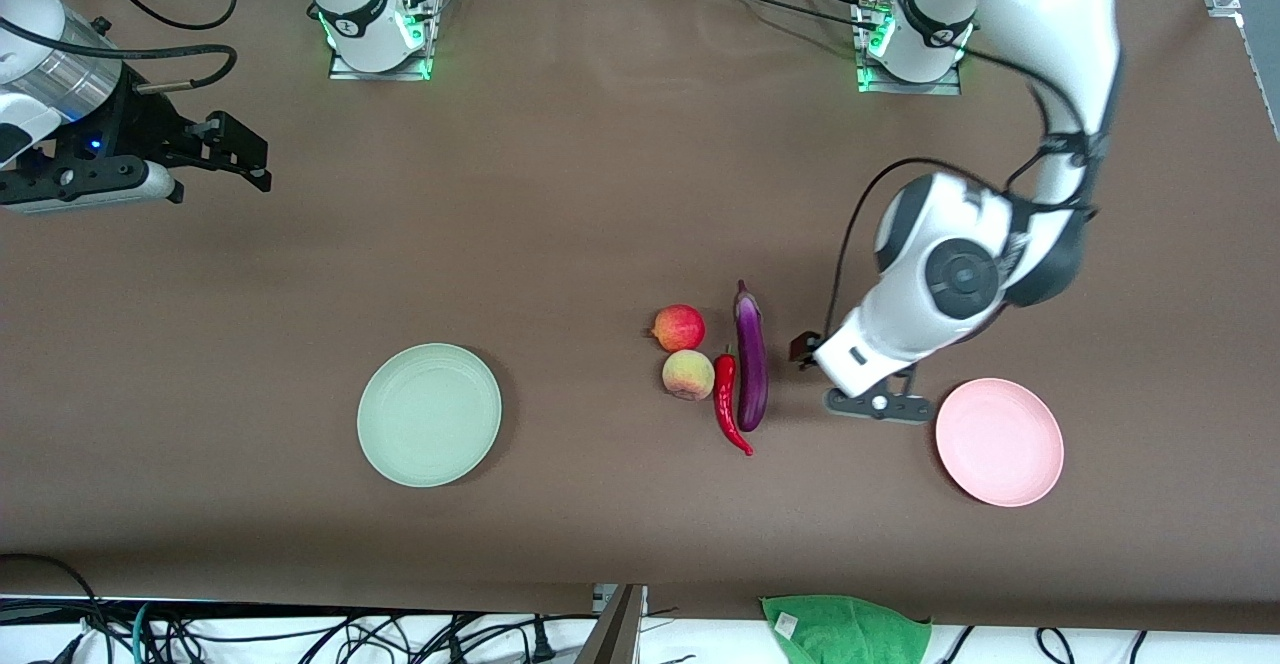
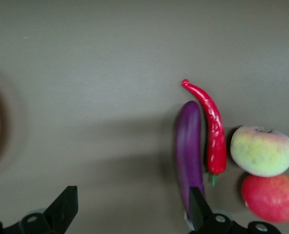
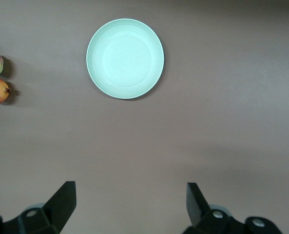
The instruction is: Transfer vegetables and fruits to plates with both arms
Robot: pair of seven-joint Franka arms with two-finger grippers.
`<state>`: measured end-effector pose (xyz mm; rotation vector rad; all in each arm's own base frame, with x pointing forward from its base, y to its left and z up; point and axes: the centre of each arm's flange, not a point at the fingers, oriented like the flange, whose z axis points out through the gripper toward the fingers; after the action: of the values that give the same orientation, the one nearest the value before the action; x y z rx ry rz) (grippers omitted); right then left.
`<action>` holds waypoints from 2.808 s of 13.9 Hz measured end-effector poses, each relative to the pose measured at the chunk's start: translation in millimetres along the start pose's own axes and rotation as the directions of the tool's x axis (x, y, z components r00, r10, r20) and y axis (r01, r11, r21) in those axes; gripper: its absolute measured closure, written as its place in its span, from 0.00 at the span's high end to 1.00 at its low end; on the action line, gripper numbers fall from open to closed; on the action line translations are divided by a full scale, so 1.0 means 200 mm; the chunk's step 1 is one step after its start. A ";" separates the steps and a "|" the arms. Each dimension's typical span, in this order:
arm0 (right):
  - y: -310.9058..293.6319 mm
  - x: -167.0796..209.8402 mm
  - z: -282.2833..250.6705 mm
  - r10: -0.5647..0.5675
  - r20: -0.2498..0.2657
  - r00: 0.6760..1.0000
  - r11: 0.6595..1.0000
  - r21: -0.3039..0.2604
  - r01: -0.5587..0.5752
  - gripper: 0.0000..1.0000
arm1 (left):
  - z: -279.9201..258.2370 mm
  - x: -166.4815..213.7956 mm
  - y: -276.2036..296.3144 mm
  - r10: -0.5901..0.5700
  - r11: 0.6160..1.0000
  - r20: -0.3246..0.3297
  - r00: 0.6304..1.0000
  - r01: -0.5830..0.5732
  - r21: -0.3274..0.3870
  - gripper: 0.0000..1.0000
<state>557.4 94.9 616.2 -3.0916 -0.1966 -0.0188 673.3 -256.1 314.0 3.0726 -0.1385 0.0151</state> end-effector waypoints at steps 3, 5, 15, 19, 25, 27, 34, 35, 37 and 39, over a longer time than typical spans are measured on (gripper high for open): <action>0.00 0.00 0.00 0.000 0.000 1.000 1.000 0.000 0.000 1.00 | 0.20 0.02 0.10 -0.019 1.000 -0.022 1.000 0.019 -0.010 1.00; 0.00 0.00 0.00 0.001 0.000 1.000 1.000 0.000 -0.001 1.00 | 0.30 0.03 0.11 -0.021 1.000 -0.040 0.999 0.020 -0.016 1.00; 0.03 0.02 0.05 0.011 0.015 1.000 1.000 0.000 -0.011 1.00 | 0.56 -0.01 0.16 -0.021 1.000 0.000 1.000 0.021 -0.006 1.00; 0.08 0.11 0.21 0.028 0.050 0.998 1.000 -0.001 -0.028 1.00 | 0.59 -0.02 0.16 -0.055 0.998 0.007 0.998 0.055 -0.013 1.00; 0.06 0.20 0.46 0.018 0.127 0.992 1.000 0.000 -0.018 1.00 | 0.59 -0.02 0.24 -0.046 0.998 -0.029 0.999 0.045 -0.034 0.49; 0.02 0.22 0.52 0.004 0.144 0.990 1.000 0.002 -0.004 1.00 | 0.59 -0.02 0.24 -0.048 0.998 -0.029 0.998 0.047 -0.033 0.35; -0.78 0.37 1.14 -0.096 0.098 0.991 0.995 0.018 0.095 1.00 | 0.62 -0.02 0.23 -0.051 0.998 -0.023 0.998 0.051 -0.028 0.53; -0.93 0.38 1.25 -0.032 0.084 0.996 0.999 0.032 0.030 1.00 | 0.63 -0.02 0.23 -0.052 0.998 -0.019 0.998 0.051 -0.027 0.53; -1.26 0.38 1.44 0.086 0.039 0.996 0.994 0.058 -0.089 1.00 | 0.66 -0.03 0.22 -0.053 0.998 -0.013 0.999 0.053 -0.024 0.55; -1.56 0.36 1.57 0.132 -0.024 0.991 0.986 0.104 -0.129 1.00 | 0.66 -0.03 0.22 -0.054 0.998 -0.013 0.998 0.054 -0.023 0.56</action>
<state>592.9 426.3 317.4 -2.9931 0.0062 -0.0504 665.1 -307.1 185.2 3.0516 -0.0549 0.0311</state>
